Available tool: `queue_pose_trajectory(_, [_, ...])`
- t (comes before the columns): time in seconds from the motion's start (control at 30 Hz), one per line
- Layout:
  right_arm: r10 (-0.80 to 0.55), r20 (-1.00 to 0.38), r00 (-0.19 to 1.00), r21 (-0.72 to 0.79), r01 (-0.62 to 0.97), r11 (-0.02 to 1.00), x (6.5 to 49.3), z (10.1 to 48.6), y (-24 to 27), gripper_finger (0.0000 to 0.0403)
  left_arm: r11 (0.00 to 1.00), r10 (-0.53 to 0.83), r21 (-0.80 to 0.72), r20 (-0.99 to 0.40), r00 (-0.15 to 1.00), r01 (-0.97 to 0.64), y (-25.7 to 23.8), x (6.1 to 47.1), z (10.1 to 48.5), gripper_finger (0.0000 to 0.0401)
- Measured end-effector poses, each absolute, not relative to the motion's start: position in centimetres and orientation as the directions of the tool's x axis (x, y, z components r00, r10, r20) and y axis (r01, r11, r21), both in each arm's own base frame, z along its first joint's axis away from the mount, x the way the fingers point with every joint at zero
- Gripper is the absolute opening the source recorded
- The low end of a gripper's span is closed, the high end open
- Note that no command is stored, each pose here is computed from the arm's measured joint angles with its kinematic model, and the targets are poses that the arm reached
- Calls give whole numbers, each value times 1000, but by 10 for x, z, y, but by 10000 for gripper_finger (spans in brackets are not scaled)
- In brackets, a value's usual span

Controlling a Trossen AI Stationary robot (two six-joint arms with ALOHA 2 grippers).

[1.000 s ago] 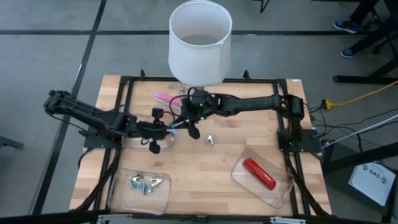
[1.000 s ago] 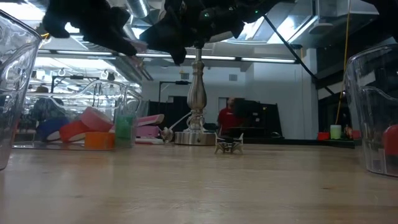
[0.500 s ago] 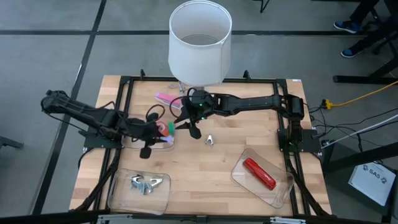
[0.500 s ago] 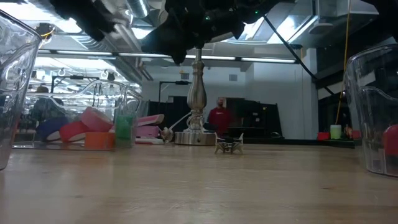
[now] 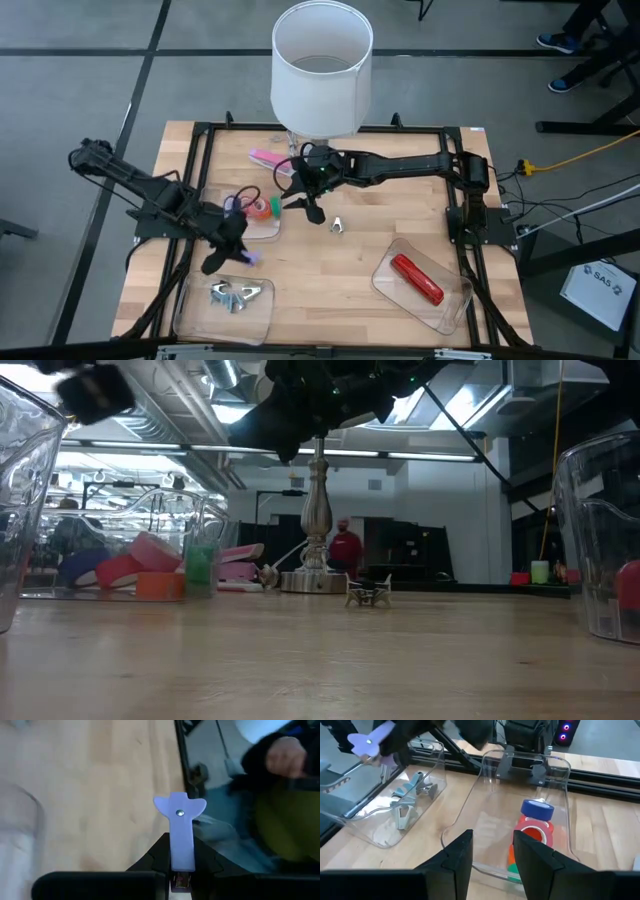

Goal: Pick and place Stapler, Stapler remover, tape
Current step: Put the purple staple remover into the bottom left transparent bin

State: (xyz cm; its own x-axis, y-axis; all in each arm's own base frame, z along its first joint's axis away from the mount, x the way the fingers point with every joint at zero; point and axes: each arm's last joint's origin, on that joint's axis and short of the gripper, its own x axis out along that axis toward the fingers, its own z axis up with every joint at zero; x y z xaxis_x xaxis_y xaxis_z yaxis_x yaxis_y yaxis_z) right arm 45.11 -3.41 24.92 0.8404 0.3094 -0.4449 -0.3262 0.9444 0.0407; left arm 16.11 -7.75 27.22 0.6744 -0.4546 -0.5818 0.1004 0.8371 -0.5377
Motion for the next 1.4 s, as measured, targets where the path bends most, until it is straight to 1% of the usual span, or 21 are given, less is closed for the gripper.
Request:
queue_pose_trajectory(0.07, [309,-445,840,42,-326,945,451,249,-34,142,809,-487,-583,-593,641,75,-84,158,270,30])
queue_pose_trajectory(0.23, [309,-449,838,46,-324,945,451,249,-34,142,767,-529,-642,-648,548,-18,-101,150,263,39])
queue_pose_trajectory(0.37, [310,-468,828,56,-323,945,450,247,-34,142,733,-559,-675,-665,495,-80,-115,144,259,34])
queue_pose_trajectory(0.5, [308,-472,826,56,-320,946,449,246,-35,142,713,-551,-680,-693,465,-171,-127,142,253,33])
queue_pose_trajectory(0.7, [308,-472,826,56,-320,946,450,247,-35,142,703,-535,-661,-734,419,-261,-145,145,239,45])
queue_pose_trajectory(0.93, [308,-472,826,56,-320,946,449,246,-35,142,703,-562,-668,-731,387,-243,-169,154,224,40])
queue_pose_trajectory(1.2, [308,-472,826,56,-320,946,449,246,-35,142,689,-570,-687,-711,412,-231,-177,162,219,61])
queue_pose_trajectory(1.4, [294,-473,831,48,-309,950,450,247,-35,142,714,-573,-677,-711,407,-179,-178,161,219,61])
